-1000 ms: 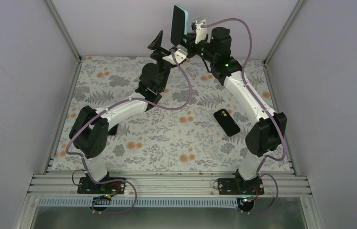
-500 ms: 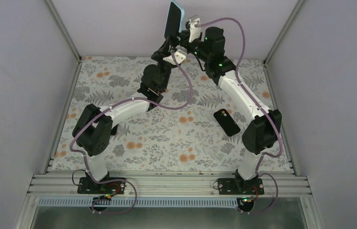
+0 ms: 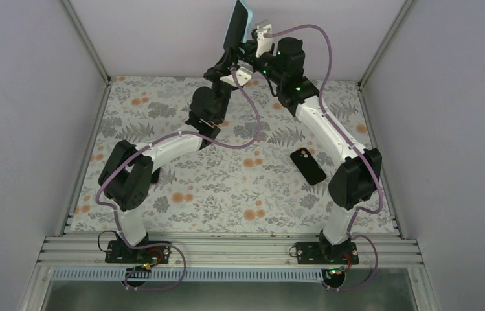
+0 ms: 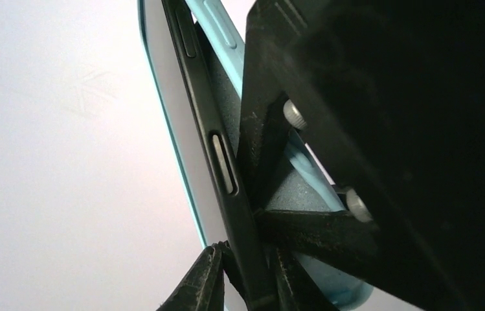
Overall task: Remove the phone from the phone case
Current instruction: Remove the phone case from the phone, then place the phone case at the center of the board.
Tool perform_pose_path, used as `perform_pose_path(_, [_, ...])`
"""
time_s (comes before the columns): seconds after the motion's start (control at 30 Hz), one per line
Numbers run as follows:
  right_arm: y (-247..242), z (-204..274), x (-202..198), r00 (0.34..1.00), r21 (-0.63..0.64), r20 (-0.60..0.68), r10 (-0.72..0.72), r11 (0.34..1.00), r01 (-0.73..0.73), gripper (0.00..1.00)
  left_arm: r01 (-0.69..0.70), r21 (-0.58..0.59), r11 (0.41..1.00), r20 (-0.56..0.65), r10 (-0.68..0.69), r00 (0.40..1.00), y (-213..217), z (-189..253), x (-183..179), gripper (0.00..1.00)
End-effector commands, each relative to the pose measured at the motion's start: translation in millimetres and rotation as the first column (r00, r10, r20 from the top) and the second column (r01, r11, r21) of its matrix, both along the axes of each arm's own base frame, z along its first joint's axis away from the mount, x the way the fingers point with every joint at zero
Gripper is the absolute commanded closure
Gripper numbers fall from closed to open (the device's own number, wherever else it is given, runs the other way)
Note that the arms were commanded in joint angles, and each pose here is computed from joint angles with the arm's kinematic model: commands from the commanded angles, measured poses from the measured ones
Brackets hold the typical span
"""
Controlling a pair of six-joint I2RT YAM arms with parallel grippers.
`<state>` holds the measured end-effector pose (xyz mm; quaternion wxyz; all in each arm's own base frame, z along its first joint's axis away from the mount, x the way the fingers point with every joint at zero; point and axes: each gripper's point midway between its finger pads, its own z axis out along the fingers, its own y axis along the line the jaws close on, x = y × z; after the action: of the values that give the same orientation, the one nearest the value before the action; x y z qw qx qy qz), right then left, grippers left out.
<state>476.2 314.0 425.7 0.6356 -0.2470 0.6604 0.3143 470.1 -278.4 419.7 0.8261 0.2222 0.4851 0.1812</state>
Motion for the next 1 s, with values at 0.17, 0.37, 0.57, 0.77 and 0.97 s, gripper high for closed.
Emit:
perform_pose_path(0.17, [-22, -89, -18, 0.995, -0.463, -0.093, -0.044, 0.886, -0.004, 0.97, -0.152, -0.040, 0.988, -0.033, 0.151, 0.988, 118, 44, -20, 0.98])
perform_pose_path(0.37, [-129, -110, 24, 0.966, -0.640, -0.079, -0.244, 0.756, 0.138, 0.97, -0.112, 0.204, 0.972, -0.158, 0.146, 0.977, 128, 5, -58, 0.98])
perform_pose_path(0.57, [-195, -161, -2, 0.930, -0.761, -0.258, -0.262, 0.649, -0.028, 0.97, -0.004, 0.447, 0.895, -0.358, 0.183, 0.916, 140, -82, -98, 0.98])
perform_pose_path(0.77, [-181, -249, -128, 0.694, -0.524, -0.720, -0.012, 0.665, -0.532, 0.97, 0.114, 0.616, 0.779, -0.502, 0.277, 0.819, 138, -192, -135, 0.98])
perform_pose_path(0.97, [-169, -324, -216, 0.459, -0.314, -0.886, 0.065, 0.644, -0.698, 0.97, 0.223, 0.741, 0.633, -0.500, 0.300, 0.812, 120, -275, -176, 0.98])
